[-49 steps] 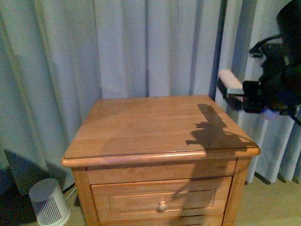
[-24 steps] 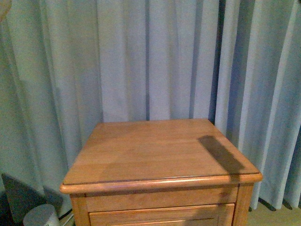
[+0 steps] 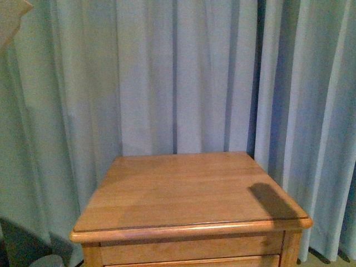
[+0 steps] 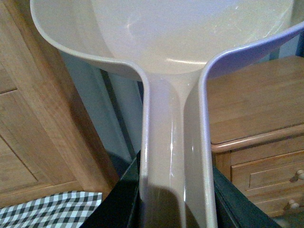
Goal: Clean up trash
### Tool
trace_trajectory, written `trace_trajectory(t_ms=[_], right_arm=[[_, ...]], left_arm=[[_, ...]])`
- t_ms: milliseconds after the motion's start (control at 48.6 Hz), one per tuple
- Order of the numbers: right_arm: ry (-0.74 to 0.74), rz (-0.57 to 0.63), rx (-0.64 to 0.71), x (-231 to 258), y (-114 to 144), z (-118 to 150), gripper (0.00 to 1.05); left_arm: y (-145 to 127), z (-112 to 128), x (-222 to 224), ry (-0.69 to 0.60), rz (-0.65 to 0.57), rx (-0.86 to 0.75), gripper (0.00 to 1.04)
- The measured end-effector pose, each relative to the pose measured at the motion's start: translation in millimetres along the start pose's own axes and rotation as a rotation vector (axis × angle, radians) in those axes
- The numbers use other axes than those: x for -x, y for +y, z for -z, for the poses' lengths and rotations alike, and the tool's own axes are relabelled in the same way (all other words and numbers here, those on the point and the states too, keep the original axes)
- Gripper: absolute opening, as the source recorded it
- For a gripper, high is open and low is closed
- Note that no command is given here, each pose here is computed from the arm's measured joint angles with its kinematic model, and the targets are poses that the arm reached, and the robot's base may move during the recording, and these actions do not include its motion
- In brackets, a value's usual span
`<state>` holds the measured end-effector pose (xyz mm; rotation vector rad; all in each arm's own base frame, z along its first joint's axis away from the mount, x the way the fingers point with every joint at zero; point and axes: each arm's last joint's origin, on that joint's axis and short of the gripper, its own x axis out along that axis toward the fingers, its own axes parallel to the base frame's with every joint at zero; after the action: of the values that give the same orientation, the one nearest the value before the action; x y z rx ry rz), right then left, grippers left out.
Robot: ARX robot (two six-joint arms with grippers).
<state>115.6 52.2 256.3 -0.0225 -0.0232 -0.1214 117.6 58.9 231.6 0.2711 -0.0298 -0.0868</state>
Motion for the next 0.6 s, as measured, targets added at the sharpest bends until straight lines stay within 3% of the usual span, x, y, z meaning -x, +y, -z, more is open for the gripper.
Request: trace_trajectory(t_ms=[597], right_arm=[[0.001,0.011,-0.025,1.8,-2.4,0.5,0.21]], left_arm=[[0.4,0.3,0.0,0.003,-0.009,0.001,0.27]])
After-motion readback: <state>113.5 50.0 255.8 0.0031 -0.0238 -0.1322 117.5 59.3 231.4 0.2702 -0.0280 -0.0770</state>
